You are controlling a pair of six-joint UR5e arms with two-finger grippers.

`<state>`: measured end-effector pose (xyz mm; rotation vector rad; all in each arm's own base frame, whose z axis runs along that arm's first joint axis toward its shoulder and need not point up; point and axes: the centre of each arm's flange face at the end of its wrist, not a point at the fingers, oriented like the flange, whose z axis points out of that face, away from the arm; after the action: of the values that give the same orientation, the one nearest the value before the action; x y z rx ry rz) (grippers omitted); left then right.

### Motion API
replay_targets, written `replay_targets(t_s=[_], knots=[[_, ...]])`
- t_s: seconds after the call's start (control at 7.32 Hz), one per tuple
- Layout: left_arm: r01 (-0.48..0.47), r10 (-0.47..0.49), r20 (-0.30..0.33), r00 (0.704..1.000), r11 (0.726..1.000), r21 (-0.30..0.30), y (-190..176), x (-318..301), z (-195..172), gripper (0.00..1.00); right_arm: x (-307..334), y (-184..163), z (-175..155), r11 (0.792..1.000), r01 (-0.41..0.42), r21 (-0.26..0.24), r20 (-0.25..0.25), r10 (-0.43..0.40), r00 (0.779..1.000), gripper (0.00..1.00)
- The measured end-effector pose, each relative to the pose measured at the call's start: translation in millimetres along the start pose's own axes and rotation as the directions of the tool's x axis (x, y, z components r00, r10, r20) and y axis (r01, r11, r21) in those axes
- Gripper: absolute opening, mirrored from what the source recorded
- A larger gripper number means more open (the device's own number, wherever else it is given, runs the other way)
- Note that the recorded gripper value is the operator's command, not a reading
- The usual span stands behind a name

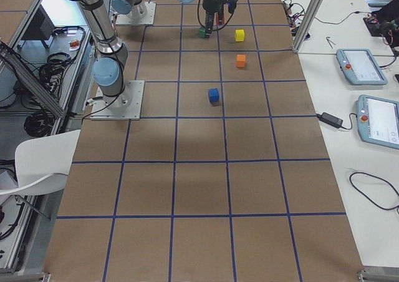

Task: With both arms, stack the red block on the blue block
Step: 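Lower the left gripper onto the red cube and grasp it, then carry the red cube toward the table centre and set it down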

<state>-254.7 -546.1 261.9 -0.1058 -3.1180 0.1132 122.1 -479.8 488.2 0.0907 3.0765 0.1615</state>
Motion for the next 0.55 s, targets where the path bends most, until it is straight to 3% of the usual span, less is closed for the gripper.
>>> replay_targets(t_s=[0.55], knots=[[0.031,-0.029,-0.050,0.998,0.999,0.042,3,80,64,0.26,1,0,0,1.000,-0.001,-0.003,-0.001,0.001,1.000,1.00]])
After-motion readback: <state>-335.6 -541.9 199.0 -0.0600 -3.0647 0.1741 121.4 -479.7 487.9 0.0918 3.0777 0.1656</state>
